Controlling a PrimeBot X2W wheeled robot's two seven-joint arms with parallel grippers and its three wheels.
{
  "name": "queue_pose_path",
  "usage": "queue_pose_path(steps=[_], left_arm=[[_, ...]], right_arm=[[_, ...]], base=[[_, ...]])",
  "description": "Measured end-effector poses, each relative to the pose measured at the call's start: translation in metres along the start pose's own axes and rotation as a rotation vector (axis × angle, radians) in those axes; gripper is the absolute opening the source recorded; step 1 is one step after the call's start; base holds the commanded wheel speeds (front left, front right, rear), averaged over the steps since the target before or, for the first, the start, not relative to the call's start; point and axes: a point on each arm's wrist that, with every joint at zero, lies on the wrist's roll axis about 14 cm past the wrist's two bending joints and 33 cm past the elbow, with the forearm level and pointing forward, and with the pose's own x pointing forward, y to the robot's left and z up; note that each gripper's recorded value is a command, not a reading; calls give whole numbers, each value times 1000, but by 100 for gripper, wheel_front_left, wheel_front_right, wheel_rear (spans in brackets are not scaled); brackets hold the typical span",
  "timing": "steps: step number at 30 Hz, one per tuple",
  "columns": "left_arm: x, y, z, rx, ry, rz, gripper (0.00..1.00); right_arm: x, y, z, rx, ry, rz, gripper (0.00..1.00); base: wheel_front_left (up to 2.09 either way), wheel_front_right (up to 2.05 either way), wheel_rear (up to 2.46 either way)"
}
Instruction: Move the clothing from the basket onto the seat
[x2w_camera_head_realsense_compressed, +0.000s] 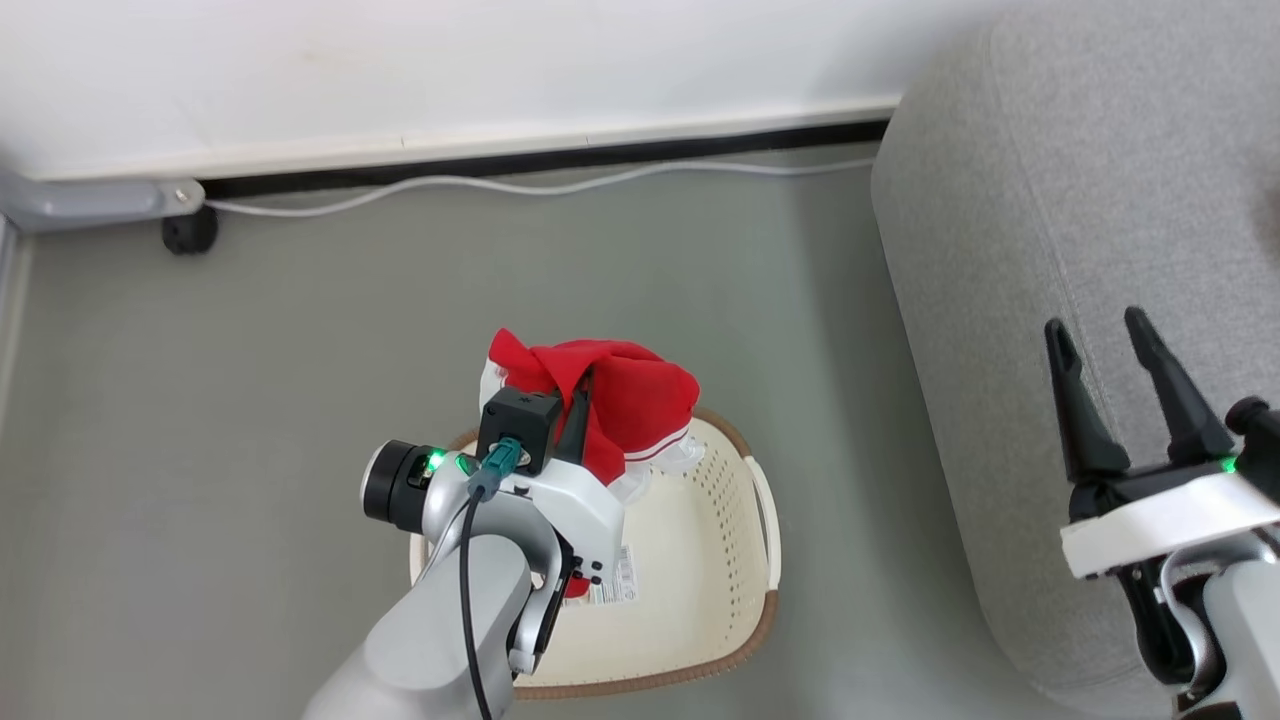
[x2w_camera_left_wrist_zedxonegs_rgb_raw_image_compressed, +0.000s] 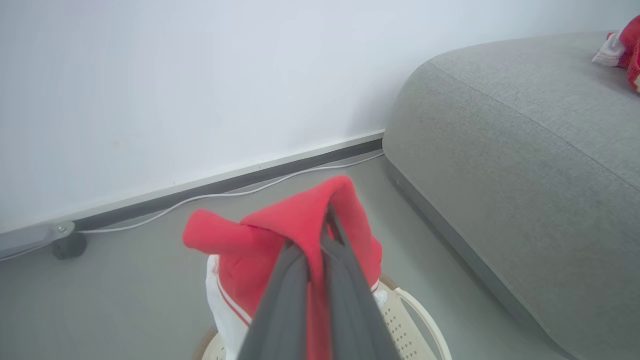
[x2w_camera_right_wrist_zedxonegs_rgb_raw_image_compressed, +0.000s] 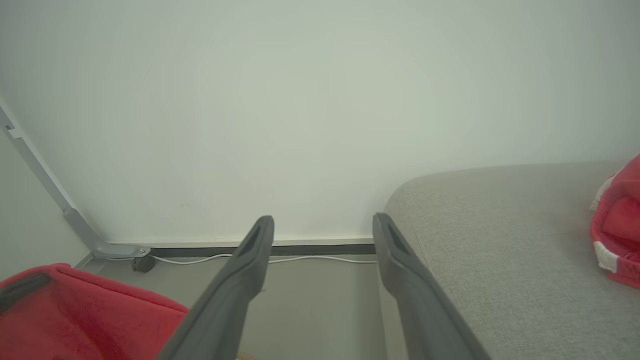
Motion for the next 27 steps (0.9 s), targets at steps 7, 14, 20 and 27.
queue_pose_path(steps=[7,14,20,27], left_arm=[[-22,-5,66,38,-207,-13,0],[-43,-9,127,90,-395,-34,0],[-58,-20,167,148,-519,-73,0],[-69,-33,215,203,-656,-116,0]], right_arm=[[-19,13,-1,0,12,8,100],[-26,25,1,16,2,24,100],[-30,33,-3,18,13,36,100],[-33,38,-10,23,30,44,100]], base=[[0,0,0],[0,0,0],[0,0,0],[0,0,0]])
